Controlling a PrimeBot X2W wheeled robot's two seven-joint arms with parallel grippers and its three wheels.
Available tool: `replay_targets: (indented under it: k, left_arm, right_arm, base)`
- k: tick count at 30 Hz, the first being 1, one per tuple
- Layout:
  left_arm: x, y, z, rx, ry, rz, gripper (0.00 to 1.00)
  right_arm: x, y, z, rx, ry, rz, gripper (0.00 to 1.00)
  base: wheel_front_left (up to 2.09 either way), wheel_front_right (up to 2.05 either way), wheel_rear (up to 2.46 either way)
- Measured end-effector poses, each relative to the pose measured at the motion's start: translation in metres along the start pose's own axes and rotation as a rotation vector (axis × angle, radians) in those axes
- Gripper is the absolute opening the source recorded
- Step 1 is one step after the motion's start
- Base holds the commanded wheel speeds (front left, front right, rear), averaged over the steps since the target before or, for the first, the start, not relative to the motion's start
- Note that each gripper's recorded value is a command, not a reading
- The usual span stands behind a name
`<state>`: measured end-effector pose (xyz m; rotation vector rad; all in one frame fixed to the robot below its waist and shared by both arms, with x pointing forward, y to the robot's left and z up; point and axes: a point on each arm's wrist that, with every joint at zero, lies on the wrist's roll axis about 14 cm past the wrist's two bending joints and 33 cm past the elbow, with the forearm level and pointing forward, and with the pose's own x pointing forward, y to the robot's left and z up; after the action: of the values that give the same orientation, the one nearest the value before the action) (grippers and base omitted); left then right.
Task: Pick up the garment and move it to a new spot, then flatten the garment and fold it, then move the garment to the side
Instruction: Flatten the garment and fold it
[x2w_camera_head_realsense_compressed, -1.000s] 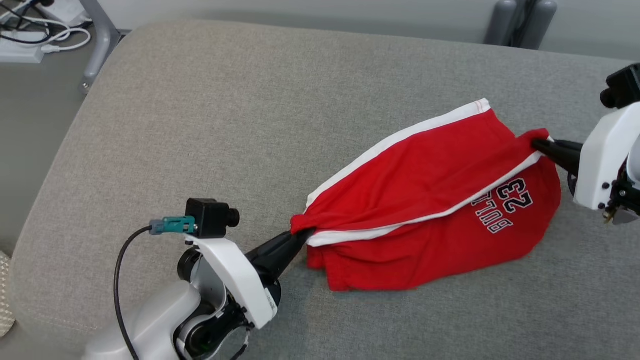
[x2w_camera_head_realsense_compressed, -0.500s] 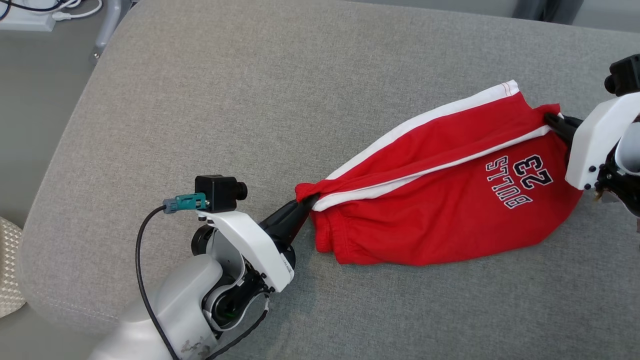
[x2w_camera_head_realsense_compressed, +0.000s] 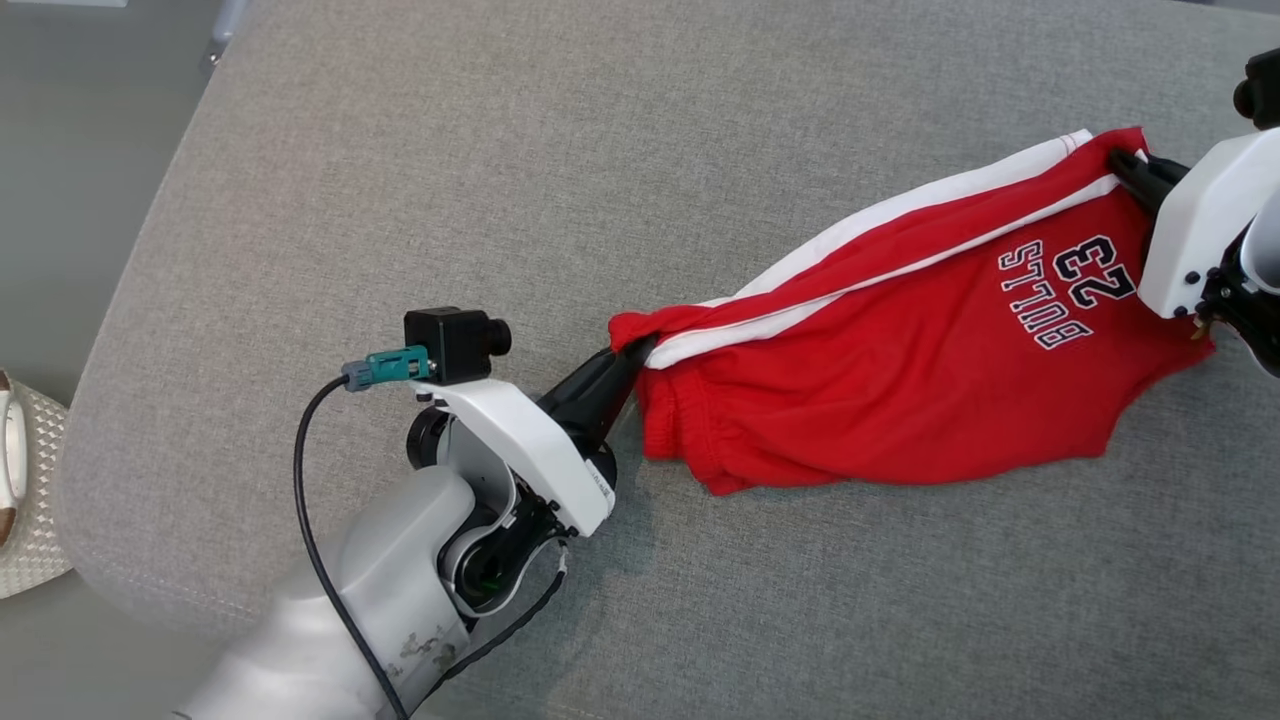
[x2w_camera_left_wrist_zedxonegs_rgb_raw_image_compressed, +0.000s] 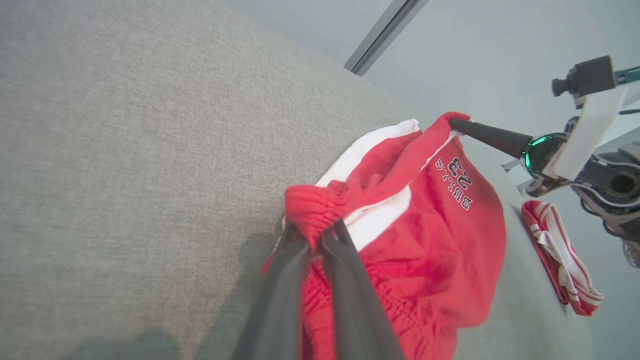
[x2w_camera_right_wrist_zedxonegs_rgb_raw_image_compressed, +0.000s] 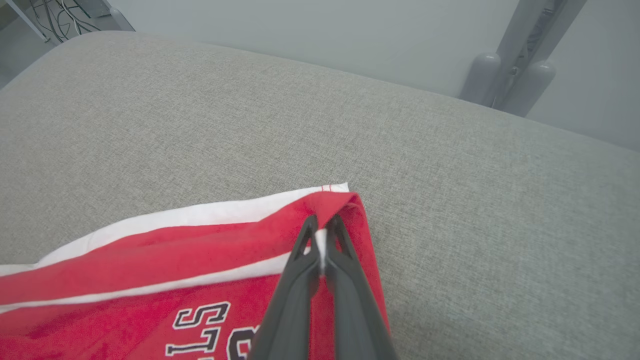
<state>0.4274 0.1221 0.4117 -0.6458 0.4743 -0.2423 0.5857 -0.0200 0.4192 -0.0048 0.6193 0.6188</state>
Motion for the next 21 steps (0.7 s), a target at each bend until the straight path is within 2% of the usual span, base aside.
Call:
replay_targets:
  k: [9, 10, 11, 12, 13, 16, 21]
  left_arm:
    - [0.007, 0.001, 0.004, 0.008, -0.015, 0.007, 0.0]
    - [0.007, 0.002, 0.005, 0.009, -0.019, 0.01, 0.08]
    - [0.008, 0.003, 0.006, 0.01, -0.022, 0.016, 0.41]
    - [0.009, 0.005, 0.008, 0.015, -0.027, 0.02, 0.82]
    - [0.009, 0.006, 0.01, 0.025, -0.032, 0.025, 1.0]
    - [0.01, 0.011, 0.011, 0.028, -0.041, 0.041, 1.0]
    - [0.013, 0.012, 0.014, 0.028, -0.056, 0.051, 1.0]
  right_arm:
    - [0.015, 0.007, -0.008, 0.013, 0.03, 0.022, 0.0]
    - [0.016, 0.006, -0.006, 0.013, 0.023, 0.022, 0.0]
    - [0.017, 0.005, -0.005, 0.017, 0.016, 0.021, 0.0]
    - [0.017, 0.005, -0.003, 0.024, 0.005, 0.019, 0.46]
    - [0.017, 0.001, 0.0, 0.032, -0.015, 0.009, 1.0]
    - [0.018, -0.013, 0.011, 0.06, -0.065, -0.035, 1.0]
    - [0.022, -0.01, 0.011, 0.052, -0.084, -0.045, 1.0]
  base:
    - [0.0, 0.0, 0.0]
    - [0.0, 0.0, 0.0]
    - [0.0, 0.0, 0.0]
    - [0.0, 0.0, 0.0]
    - [0.0, 0.0, 0.0]
    - [0.0, 0.0, 0.0]
    - [0.0, 0.0, 0.0]
